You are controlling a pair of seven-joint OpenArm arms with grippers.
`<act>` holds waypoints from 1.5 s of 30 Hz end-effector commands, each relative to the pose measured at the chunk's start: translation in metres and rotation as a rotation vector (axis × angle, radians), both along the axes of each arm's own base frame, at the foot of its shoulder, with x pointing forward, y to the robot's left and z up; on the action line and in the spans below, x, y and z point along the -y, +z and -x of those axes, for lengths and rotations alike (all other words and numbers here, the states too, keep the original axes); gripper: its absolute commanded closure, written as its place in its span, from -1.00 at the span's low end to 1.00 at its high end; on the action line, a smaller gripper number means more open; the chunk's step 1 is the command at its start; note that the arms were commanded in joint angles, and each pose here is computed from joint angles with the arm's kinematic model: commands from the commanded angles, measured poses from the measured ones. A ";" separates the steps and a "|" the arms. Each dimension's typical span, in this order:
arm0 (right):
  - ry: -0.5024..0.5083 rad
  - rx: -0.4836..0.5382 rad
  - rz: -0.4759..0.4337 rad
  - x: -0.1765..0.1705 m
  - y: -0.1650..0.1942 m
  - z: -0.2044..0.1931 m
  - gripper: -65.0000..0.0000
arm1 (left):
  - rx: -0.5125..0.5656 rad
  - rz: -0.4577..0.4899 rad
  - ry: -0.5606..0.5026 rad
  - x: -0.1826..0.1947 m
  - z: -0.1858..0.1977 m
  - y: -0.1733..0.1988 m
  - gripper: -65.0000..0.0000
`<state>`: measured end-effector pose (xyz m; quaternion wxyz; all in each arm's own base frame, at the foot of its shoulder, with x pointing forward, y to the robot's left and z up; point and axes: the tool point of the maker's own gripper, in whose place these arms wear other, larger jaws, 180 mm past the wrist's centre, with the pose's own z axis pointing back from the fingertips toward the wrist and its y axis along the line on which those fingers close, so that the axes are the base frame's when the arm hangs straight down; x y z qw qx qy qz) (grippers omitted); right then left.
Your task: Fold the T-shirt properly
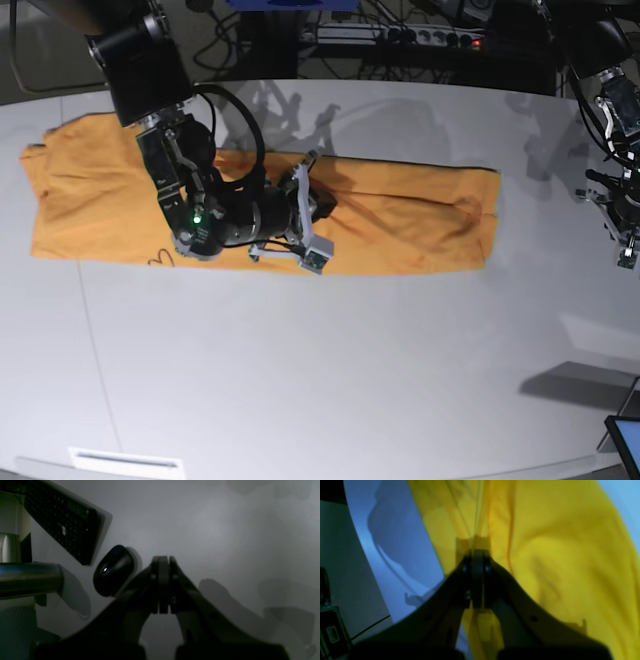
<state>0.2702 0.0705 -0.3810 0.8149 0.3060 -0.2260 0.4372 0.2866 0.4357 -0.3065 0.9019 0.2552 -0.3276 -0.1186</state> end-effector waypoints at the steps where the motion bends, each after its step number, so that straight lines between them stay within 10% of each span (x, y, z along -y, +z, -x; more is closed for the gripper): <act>1: -0.003 0.040 -0.048 -0.007 0.016 -0.009 0.99 | 0.046 -0.035 -0.003 -0.007 -0.008 0.021 1.00; 26: -0.093 0.137 -0.052 -0.005 0.067 -0.024 0.99 | 0.155 0.117 -0.001 0.008 -0.036 0.042 1.00; 45: -0.155 -0.003 -0.147 -0.045 0.038 -0.066 0.99 | 0.122 0.141 0.007 -0.006 -0.066 0.042 1.00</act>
